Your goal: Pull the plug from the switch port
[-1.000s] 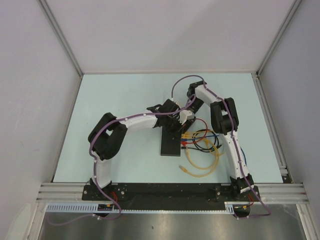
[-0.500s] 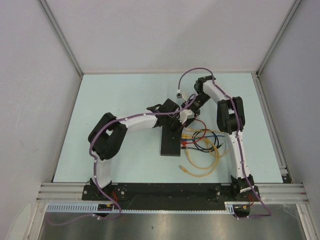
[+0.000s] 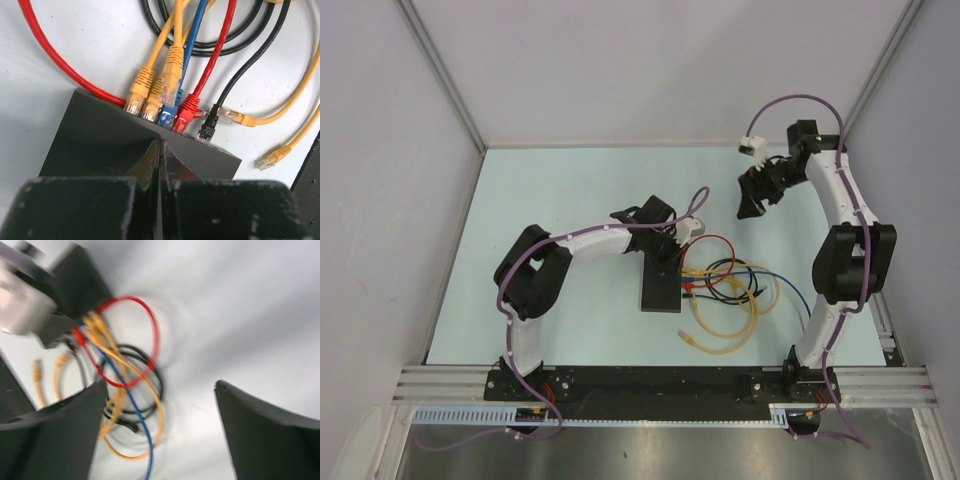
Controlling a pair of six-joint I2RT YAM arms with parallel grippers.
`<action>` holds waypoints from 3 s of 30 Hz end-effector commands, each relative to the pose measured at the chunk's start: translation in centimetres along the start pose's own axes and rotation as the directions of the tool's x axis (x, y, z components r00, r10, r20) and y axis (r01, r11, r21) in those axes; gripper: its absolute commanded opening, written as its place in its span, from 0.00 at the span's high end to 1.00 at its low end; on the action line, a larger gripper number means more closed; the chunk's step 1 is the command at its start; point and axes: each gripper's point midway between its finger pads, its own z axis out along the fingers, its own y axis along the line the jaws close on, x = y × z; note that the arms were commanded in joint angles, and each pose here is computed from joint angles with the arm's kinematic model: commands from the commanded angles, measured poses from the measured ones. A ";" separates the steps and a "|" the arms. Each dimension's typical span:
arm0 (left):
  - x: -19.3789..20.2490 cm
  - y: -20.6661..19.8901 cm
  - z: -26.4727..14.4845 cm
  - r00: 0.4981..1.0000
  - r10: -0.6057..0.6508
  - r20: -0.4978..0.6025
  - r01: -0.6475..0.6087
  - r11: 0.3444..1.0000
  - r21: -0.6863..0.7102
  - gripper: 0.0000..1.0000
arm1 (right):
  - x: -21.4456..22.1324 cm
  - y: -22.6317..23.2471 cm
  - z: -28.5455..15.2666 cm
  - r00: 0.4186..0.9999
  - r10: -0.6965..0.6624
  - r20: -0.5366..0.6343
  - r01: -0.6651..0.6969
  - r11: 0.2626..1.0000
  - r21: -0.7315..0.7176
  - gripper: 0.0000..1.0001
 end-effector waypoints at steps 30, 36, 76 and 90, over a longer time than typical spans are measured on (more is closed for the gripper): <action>1.8 0.5 -0.5 0.998 0.010 -0.060 -0.013 0.998 -0.053 0.99 | 18.1 -0.7 3.6 0.822 0.432 -0.371 -0.455 0.890 0.029 0.57; 1.9 0.6 -0.3 0.998 0.012 -0.065 -0.016 0.998 -0.056 1.00 | 18.6 -0.8 4.1 0.820 0.409 -0.401 -0.431 0.902 0.038 0.67; 2.7 0.7 -0.6 0.994 0.054 -0.096 -0.062 0.995 -0.078 0.97 | 9.1 -15.6 -6.4 0.909 0.390 -0.146 -0.270 0.819 0.506 0.43; 2.8 0.0 -0.2 0.994 0.050 -0.096 -0.055 0.997 -0.052 0.96 | 18.9 -4.0 -1.6 0.887 0.216 -0.408 -0.107 0.956 0.273 0.59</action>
